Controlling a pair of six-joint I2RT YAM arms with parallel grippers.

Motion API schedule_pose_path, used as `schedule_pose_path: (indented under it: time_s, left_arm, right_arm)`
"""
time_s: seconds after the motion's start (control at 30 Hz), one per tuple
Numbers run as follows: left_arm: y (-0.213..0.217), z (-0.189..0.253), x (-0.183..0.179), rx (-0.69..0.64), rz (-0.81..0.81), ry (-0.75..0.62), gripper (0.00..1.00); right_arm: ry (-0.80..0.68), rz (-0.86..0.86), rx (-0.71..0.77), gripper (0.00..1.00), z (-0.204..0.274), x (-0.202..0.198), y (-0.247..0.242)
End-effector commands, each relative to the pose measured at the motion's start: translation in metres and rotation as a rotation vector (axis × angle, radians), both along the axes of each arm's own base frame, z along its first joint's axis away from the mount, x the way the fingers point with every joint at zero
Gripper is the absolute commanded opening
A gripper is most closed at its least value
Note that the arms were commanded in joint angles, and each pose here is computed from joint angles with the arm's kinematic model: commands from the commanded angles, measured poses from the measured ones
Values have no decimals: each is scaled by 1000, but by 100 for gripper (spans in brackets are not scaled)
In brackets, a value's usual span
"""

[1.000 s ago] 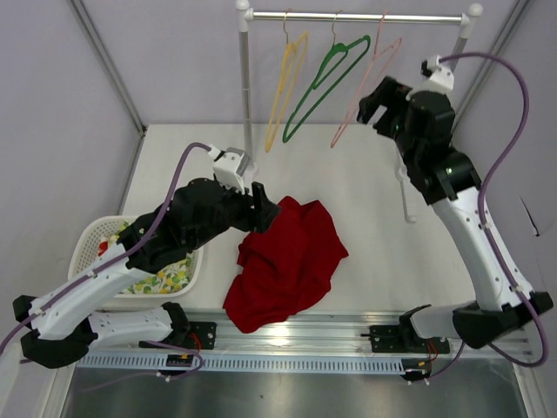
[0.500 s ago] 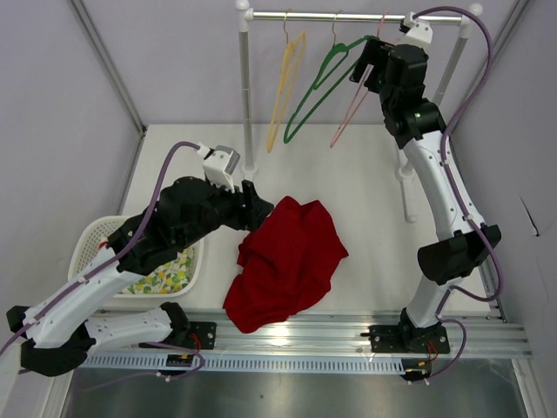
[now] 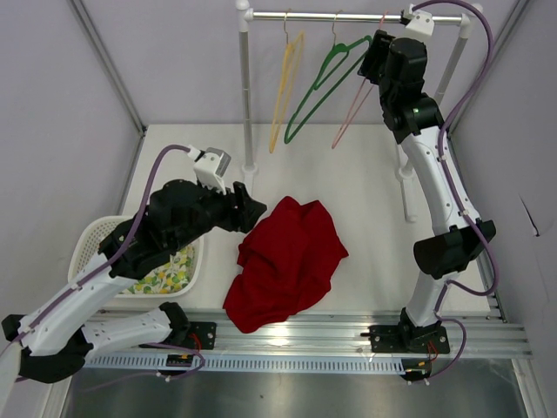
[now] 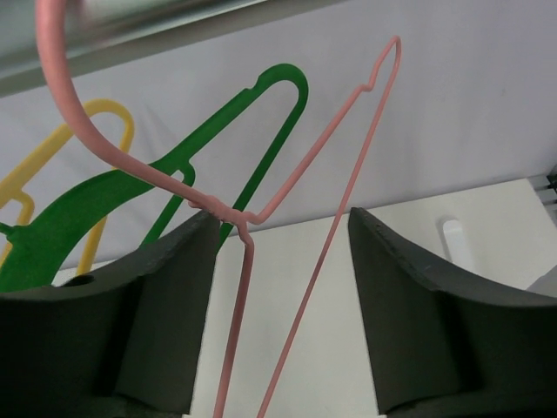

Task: Place the skirt on the hanger

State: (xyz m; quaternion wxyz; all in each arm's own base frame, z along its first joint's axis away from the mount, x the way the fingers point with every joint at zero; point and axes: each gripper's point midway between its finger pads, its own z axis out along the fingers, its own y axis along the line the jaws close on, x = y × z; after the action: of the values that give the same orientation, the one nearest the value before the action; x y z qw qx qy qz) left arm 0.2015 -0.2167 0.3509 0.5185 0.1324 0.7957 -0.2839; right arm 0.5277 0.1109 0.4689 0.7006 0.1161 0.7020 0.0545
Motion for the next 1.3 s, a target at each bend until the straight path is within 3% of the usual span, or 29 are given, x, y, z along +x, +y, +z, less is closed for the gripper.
schedule_pose_path:
  time_s: [0.0, 0.2, 0.33, 0.57, 0.73, 1.1, 1.27]
  left_arm:
    - [4, 1, -3, -1, -15, -14, 70]
    - [4, -1, -3, -2, -12, -11, 70]
    - [4, -1, -2, -3, -12, -10, 69]
    - [4, -2, -2, -5, -12, -10, 70]
    - [2, -4, -1, -2, -17, -8, 70]
    - [5, -5, -1, 1, -11, -7, 70]
    - [5, -5, 0, 2, -8, -8, 70]
  right_arm:
    - [-52, -20, -15, 62, 18, 2, -7]
    - [-48, -9, -4, 45, 21, -5, -15]
    - [-48, 17, 13, 42, 21, -8, -18]
    - [-40, 57, 39, 47, 24, -15, -24]
    - [-38, 62, 37, 56, 24, -15, -29]
    - [-49, 80, 22, 53, 23, -4, -25]
    - [-56, 82, 11, 59, 23, 1, -25]
